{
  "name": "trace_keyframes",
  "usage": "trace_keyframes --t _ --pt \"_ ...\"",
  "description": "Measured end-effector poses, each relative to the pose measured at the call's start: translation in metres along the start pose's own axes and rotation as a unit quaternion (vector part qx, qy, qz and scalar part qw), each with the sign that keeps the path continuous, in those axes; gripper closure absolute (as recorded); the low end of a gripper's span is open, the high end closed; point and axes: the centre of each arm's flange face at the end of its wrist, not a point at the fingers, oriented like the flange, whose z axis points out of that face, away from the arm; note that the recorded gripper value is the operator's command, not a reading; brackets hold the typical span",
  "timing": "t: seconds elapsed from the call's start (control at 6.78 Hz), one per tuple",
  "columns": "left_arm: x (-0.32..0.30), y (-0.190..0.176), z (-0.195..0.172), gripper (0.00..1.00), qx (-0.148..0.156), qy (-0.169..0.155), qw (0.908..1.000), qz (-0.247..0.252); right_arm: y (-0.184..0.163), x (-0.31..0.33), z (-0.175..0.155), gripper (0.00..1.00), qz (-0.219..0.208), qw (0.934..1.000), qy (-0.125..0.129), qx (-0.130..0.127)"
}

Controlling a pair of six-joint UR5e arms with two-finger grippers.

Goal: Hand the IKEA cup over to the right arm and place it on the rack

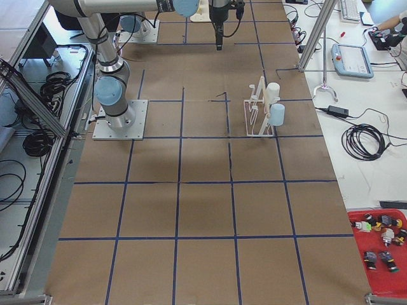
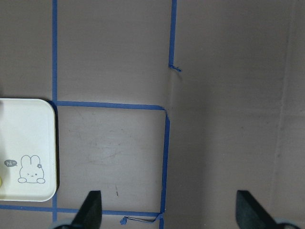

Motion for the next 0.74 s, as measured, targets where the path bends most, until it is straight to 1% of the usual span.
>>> trace_keyframes --t 0.3,0.74 --pt "0.0 0.0 0.0 0.01 0.0 0.0 1.0 0.0 0.0004 -0.0058 0.0038 0.0 -0.007 0.9999 0.008 -0.004" --pt "0.0 0.0 0.0 0.01 0.0 0.0 1.0 0.0 0.001 -0.0065 0.0057 0.0 -0.009 0.9999 0.01 -0.006"
